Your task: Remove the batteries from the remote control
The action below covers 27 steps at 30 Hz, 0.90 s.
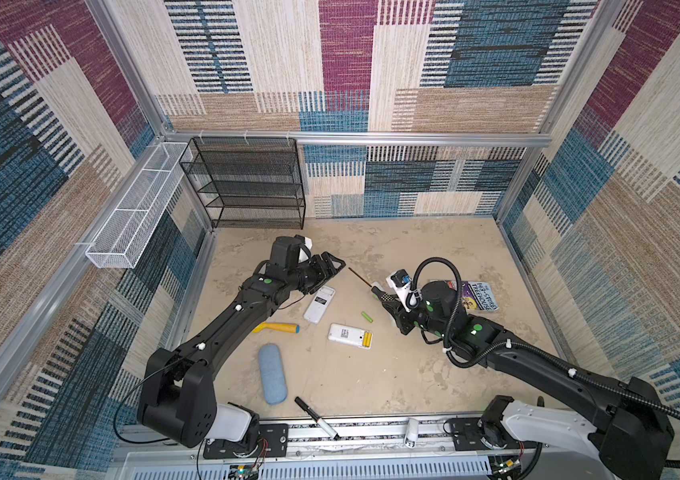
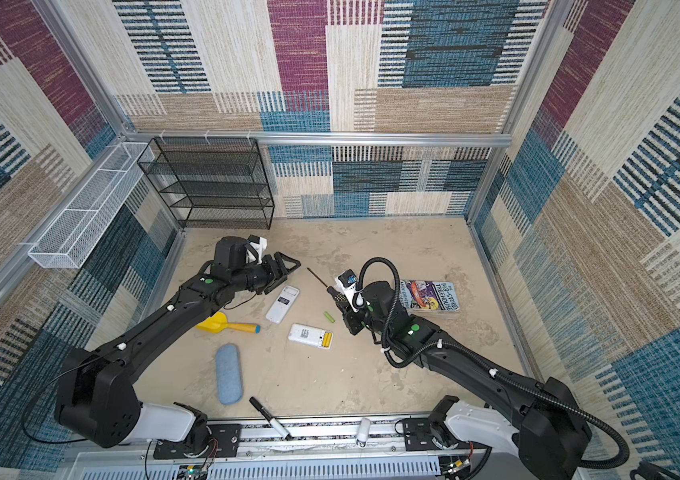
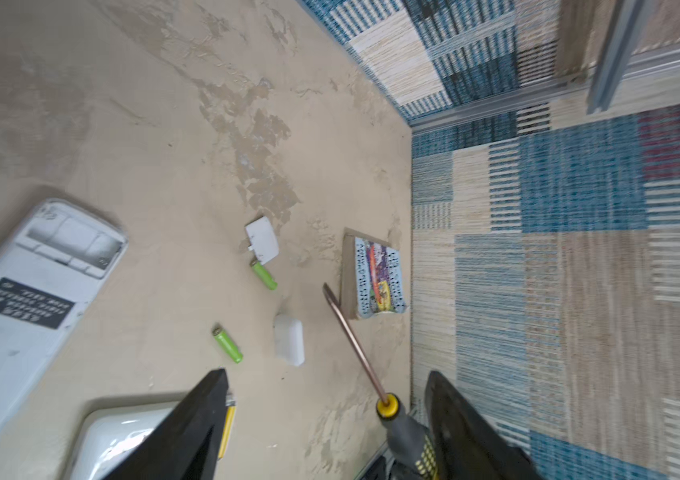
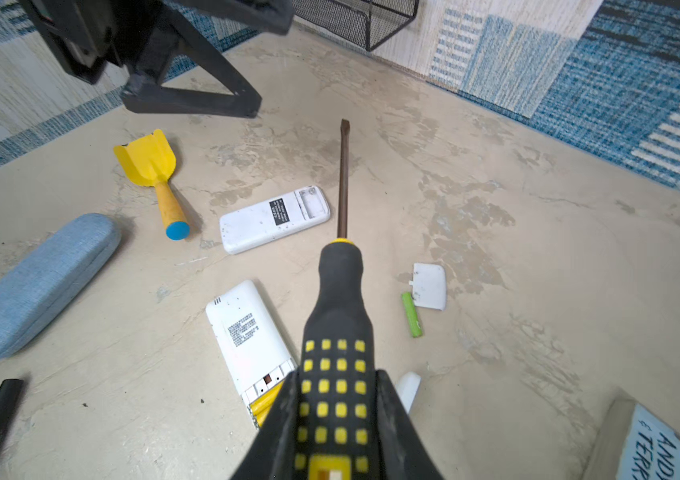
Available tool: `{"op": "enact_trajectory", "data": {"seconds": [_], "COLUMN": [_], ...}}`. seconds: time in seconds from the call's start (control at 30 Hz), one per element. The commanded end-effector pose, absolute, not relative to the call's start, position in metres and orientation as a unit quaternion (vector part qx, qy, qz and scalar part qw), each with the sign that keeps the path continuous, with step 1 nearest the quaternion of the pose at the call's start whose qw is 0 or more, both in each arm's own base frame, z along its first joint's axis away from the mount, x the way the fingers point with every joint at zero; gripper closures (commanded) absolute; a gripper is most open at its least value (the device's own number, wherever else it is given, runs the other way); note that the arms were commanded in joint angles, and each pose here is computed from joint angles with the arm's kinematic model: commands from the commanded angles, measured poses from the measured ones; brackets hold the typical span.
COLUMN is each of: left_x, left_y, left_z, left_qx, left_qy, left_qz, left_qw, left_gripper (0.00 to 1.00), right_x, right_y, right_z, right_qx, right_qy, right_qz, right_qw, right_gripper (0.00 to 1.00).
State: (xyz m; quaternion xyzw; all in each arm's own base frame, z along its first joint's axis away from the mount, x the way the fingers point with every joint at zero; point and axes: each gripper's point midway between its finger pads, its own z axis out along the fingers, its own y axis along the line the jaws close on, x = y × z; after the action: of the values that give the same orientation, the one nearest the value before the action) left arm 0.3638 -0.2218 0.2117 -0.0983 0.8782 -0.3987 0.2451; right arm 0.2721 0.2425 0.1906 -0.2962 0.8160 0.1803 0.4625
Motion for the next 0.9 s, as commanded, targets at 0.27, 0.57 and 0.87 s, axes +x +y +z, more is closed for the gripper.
{"op": "enact_trajectory", "data": {"seconds": [0.27,0.57,0.87], "left_x": [0.325,0.299,0.28], "left_y": [-0.184,-0.194,-0.201], "left_z": [0.149,0.145,0.135], "left_qx": [0.08,0.157,0.256], "left_qy": [0.968,0.966,0.951], "left_qz": [-0.179,-0.11,-0.043], "left_qw": [0.159,0.172,0.17], "left_gripper": [0.24,0.25,0.25], "right_x": [0.277,0.3,0.31], "right_y": [0.219,0.219,0.247], "right_z": [0.188,0.203,0.213], "right_qx": [-0.235,-0.184,-0.224], "right_qy": [0.842,0.836,0.824], "right_qz": [0.145,0.133,0.159], "right_qw": [0.463,0.5,0.495], "right_gripper": [1.0,1.0,1.0]}}
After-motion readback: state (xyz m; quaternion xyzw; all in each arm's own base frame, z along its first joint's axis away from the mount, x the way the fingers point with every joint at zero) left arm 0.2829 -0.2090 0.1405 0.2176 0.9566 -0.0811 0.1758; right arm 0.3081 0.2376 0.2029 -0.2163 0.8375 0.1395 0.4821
